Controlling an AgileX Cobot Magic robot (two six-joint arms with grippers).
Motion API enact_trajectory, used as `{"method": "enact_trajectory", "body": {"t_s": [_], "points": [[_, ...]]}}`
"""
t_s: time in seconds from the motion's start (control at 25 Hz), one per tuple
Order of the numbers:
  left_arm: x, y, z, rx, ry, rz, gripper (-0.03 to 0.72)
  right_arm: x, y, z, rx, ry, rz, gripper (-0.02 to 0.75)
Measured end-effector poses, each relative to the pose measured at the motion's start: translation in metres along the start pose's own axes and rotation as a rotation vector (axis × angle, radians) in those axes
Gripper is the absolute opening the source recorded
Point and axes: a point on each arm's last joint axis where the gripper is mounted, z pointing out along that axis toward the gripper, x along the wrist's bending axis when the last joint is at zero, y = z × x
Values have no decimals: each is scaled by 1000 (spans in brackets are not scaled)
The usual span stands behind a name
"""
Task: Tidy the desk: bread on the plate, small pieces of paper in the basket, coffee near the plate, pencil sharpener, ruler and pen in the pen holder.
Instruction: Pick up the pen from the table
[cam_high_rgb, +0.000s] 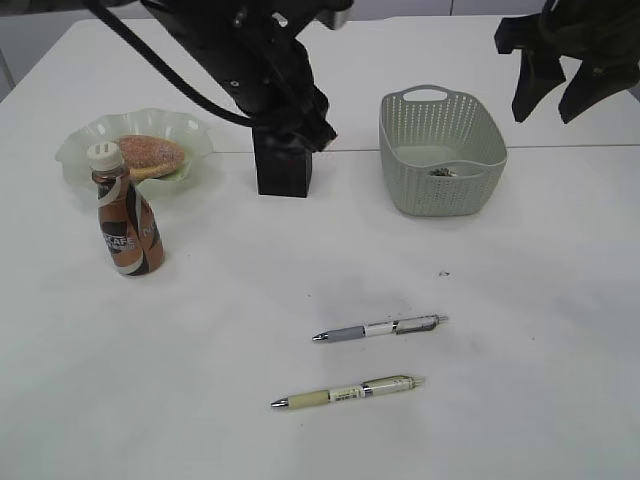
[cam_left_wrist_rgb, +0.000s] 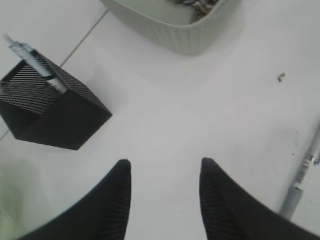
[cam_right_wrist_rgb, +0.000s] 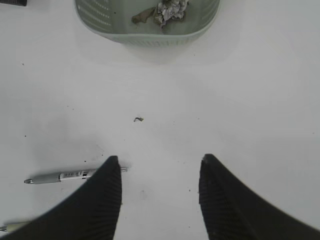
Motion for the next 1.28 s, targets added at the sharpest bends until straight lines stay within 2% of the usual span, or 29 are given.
{"method": "enact_trajectory", "body": {"t_s": [0.2, 0.4, 0.6, 0.96, 1.28], "points": [[-27, -8, 18, 98, -104, 66, 333, 0, 0, 3, 7, -1, 14, 372], [-59, -31, 46, 290, -255, 130, 333, 0, 1, 11, 25, -3, 20, 372], [-79, -35, 60, 344, -307, 191, 333, 0, 1, 12, 26, -3, 21, 372], [-88, -5, 81, 317, -387, 202, 333, 0, 1, 12, 26, -3, 21, 372], [-97, -19, 109, 411, -468, 234, 330, -2, 2, 12, 26, -21, 31, 372]]}}
